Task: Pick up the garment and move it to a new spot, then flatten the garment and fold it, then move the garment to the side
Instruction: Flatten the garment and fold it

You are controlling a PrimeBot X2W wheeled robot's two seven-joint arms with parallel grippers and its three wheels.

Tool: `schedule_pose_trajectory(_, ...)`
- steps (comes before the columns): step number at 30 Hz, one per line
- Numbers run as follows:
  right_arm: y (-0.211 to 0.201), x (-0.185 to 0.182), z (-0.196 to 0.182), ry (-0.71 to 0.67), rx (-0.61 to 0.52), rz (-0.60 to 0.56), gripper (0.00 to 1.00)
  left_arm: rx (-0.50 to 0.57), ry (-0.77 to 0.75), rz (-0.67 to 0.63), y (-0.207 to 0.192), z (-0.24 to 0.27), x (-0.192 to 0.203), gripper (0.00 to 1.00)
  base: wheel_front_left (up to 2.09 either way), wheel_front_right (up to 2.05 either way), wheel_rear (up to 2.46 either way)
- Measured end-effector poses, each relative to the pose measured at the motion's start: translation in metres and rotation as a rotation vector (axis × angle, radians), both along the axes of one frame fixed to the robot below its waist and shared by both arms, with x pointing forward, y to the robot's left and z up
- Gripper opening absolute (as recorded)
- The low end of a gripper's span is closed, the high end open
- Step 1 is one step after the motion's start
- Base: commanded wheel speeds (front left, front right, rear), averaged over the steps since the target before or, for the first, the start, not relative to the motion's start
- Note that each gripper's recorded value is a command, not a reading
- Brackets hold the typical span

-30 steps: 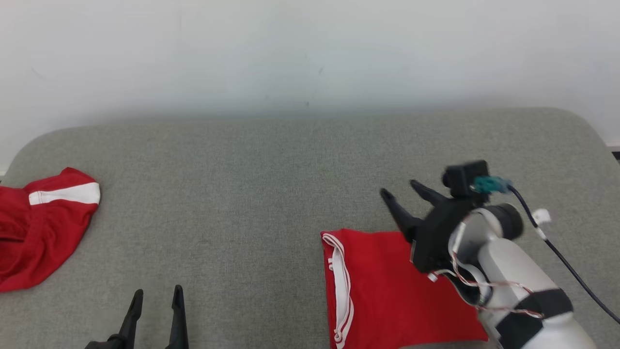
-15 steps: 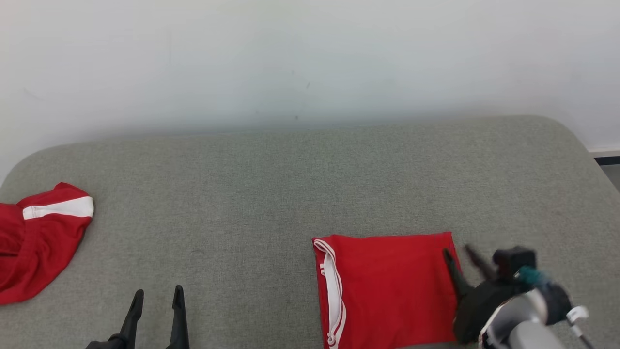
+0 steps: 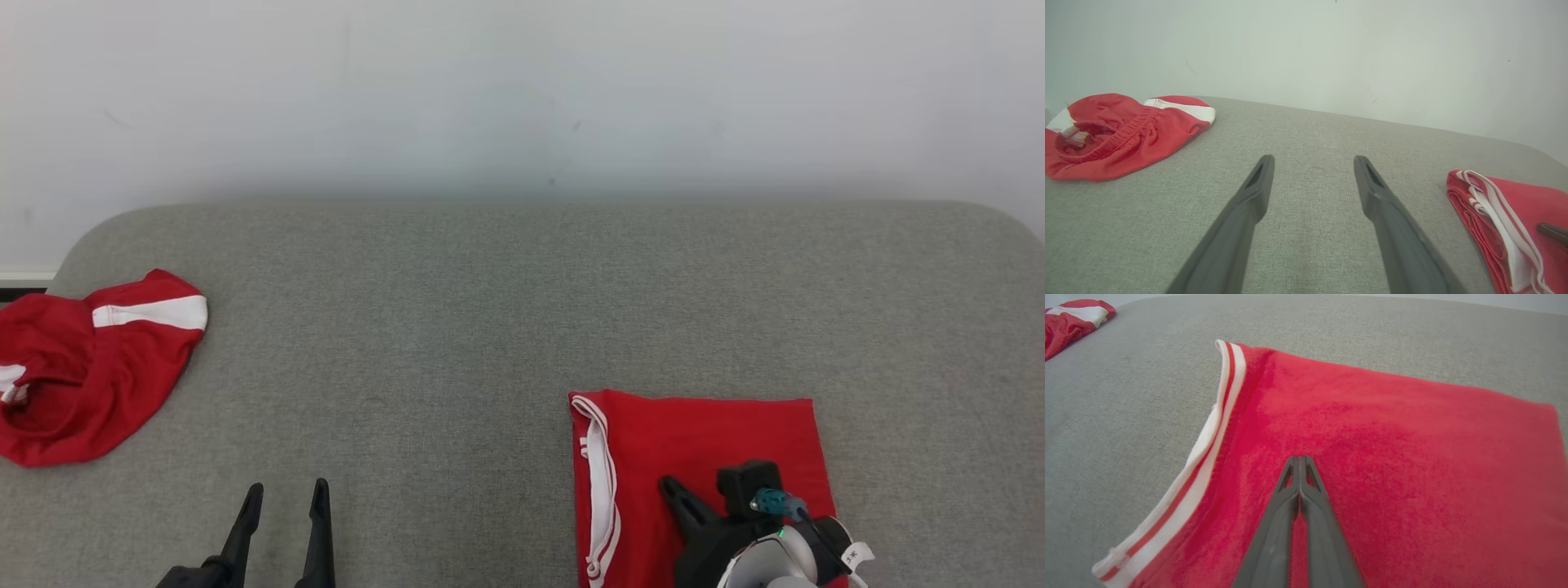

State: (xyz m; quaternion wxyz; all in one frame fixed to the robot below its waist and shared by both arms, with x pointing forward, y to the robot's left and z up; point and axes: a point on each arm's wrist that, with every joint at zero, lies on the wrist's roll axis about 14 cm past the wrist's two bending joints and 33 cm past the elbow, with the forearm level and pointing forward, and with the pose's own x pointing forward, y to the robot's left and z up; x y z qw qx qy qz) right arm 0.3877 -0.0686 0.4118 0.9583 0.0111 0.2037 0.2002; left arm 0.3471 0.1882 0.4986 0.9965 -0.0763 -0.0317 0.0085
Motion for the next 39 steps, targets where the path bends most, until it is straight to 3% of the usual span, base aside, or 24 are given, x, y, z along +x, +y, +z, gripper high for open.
schedule_pose_trajectory(9, 0.066, -0.012, -0.004, 0.052, 0.048, 0.194, 0.0, -0.002, 0.007, 0.047, 0.015, -0.002, -0.012, 1.0, 0.0, 0.0, 0.0)
schedule_pose_trajectory(14, 0.08, -0.014, 0.001, 0.059, 0.073, 0.231, 0.0, -0.001, 0.006, 0.06, 0.019, -0.002, -0.016, 1.0, 0.0, 0.0, 0.0)
schedule_pose_trajectory(22, 0.095, 0.007, 0.055, -0.072, 0.236, 0.214, 0.0, 0.002, 0.01, 0.061, 0.02, -0.004, -0.015, 1.0, 0.0, 0.0, 0.0)
schedule_pose_trajectory(29, 0.056, 0.033, 0.094, -0.247, 0.251, 0.099, 0.0, 0.003, -0.016, 0.045, 0.015, 0.005, -0.005, 1.0, 0.0, 0.0, 0.0)
schedule_pose_trajectory(30, 0.046, 0.036, 0.097, -0.265, 0.237, 0.078, 0.07, 0.003, -0.021, 0.039, 0.014, 0.006, -0.003, 1.0, 0.0, 0.0, 0.0)
schedule_pose_trajectory(31, 0.033, 0.039, 0.099, -0.285, 0.221, 0.053, 0.23, 0.003, -0.027, 0.034, 0.012, 0.008, -0.001, 1.0, 0.0, 0.0, 0.0)
schedule_pose_trajectory(34, -0.012, 0.046, 0.11, -0.344, 0.18, -0.036, 0.85, 0.003, -0.038, 0.018, 0.007, 0.012, 0.005, 1.0, 0.0, 0.0, 0.0)
schedule_pose_trajectory(37, -0.05, 0.045, 0.12, -0.394, 0.152, -0.114, 1.0, 0.003, -0.048, 0.009, 0.003, 0.016, 0.009, 1.0, 0.0, 0.0, 0.0)
schedule_pose_trajectory(39, -0.073, 0.043, 0.127, -0.424, 0.144, -0.166, 1.0, 0.003, -0.056, -0.001, 0.0, 0.018, 0.013, 1.0, 0.0, 0.0, 0.0)
